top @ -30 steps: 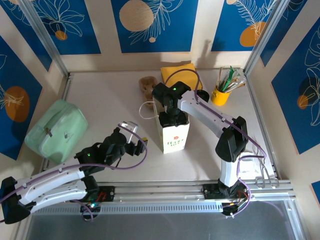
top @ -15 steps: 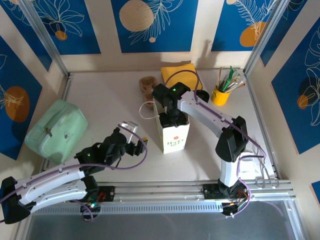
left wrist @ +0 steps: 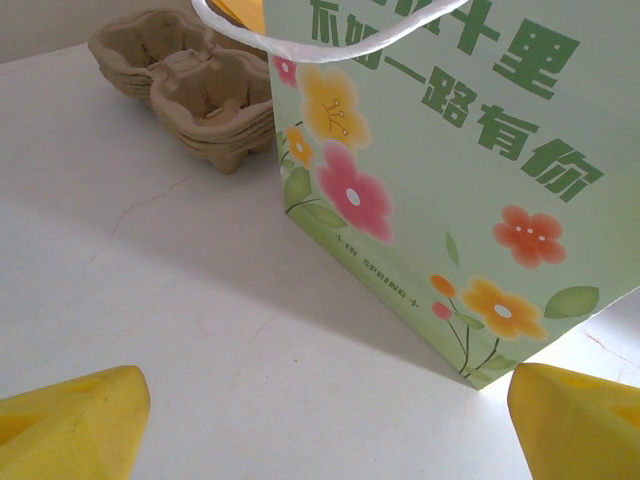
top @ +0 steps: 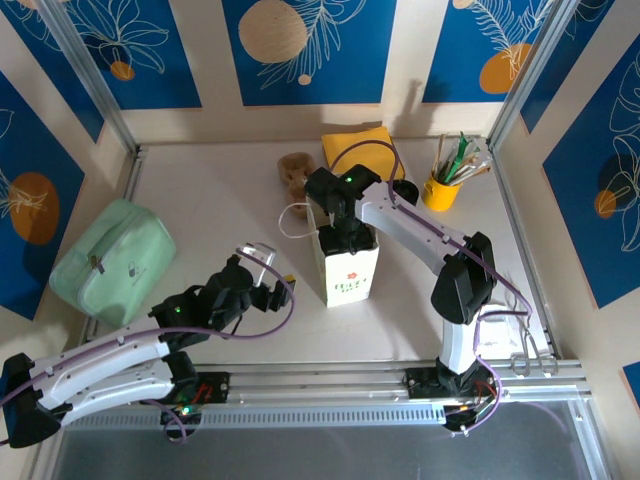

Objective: Pack the takeout coffee

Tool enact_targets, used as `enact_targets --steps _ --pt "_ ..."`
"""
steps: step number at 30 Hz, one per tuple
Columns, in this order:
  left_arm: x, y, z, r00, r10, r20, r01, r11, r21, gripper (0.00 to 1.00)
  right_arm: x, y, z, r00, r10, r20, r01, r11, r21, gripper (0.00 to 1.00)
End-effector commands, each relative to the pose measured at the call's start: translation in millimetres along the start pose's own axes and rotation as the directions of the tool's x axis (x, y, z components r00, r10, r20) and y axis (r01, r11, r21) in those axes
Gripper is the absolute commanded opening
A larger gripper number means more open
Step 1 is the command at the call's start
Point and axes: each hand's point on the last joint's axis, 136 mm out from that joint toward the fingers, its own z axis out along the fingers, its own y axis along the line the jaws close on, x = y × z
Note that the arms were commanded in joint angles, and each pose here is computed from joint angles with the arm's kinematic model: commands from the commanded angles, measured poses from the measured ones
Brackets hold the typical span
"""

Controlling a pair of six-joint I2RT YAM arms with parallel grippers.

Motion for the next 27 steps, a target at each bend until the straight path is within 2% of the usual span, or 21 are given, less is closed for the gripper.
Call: enact_targets --steps 1,27 --pt "-3 2 -2 1.0 0.018 0.006 -0.018 1.0 -0.013 0.93 2 4 23 0.998 -0.007 -0.07 0.007 1.0 0.004 0.61" --pt "1 3 -2 1.0 0.012 -0.003 -0.012 1.0 -0.018 0.93 -2 7 4 0.999 -0.013 -0.031 0.013 1.0 0.003 0.61"
